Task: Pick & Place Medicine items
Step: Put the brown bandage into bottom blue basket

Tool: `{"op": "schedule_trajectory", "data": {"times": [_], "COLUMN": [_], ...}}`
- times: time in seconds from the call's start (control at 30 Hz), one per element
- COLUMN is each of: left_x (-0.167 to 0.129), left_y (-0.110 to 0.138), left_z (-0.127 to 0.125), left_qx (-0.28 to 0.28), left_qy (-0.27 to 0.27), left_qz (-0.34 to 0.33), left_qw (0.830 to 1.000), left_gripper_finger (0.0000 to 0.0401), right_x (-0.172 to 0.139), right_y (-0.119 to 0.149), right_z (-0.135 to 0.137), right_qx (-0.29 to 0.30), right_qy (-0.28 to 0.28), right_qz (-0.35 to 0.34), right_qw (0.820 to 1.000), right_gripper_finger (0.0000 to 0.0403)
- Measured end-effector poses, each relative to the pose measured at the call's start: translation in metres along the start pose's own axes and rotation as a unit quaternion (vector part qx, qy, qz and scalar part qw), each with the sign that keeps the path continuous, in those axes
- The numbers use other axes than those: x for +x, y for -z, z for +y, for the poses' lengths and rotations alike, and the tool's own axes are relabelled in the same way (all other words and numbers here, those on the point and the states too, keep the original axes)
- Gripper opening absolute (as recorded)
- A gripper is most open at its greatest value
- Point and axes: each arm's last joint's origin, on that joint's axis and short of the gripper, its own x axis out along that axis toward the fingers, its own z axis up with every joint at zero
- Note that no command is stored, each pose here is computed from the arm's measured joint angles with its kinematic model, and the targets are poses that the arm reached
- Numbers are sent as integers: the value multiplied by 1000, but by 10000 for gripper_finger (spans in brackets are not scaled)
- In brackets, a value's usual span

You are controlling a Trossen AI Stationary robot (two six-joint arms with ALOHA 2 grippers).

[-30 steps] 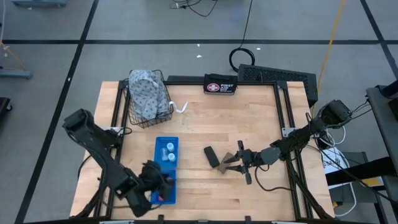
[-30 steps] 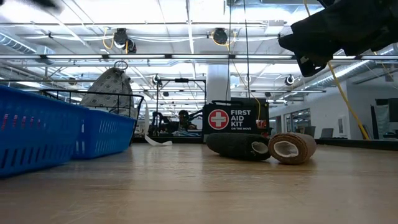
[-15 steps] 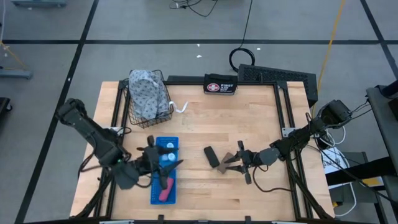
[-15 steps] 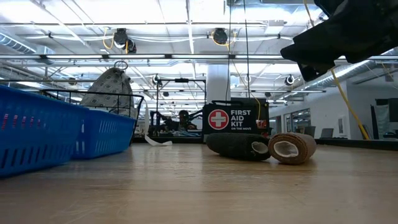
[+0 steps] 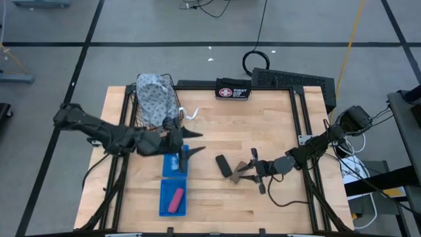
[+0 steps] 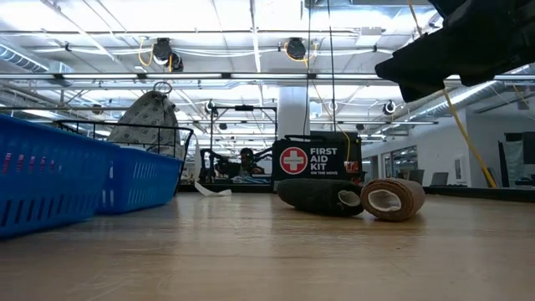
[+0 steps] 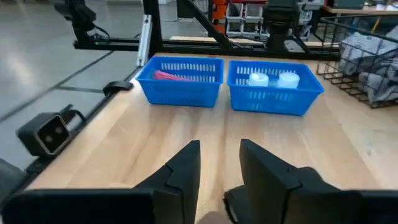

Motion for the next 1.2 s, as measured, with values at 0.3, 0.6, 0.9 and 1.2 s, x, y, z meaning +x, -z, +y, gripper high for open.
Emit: {"op": "schedule_trajectory", "data": {"times": [0.3, 0.6, 0.9, 1.2], "left_x": [-23, -25, -23, -23], "left_y": [60, 93, 95, 95], "left_z": [46, 54, 54, 54], "left_qx": [-65, -130, -141, -141], "left_qy": [-21, -29, -26, -26], "left_qz": [-124, -130, -126, -126], "left_qw": [990, 982, 982, 982], "left_gripper_finger": [214, 214, 214, 214], "right_x": [1, 17, 33, 40], "right_y": [-14, 8, 27, 15], "right_z": [-26, -37, -40, -37], "right_qx": [2, -109, -149, -65], "right_qy": [13, -35, 7, 30], "right_qz": [217, 339, 348, 277], "right_qw": [976, 934, 926, 958], "right_gripper_finger": [187, 252, 244, 220]}}
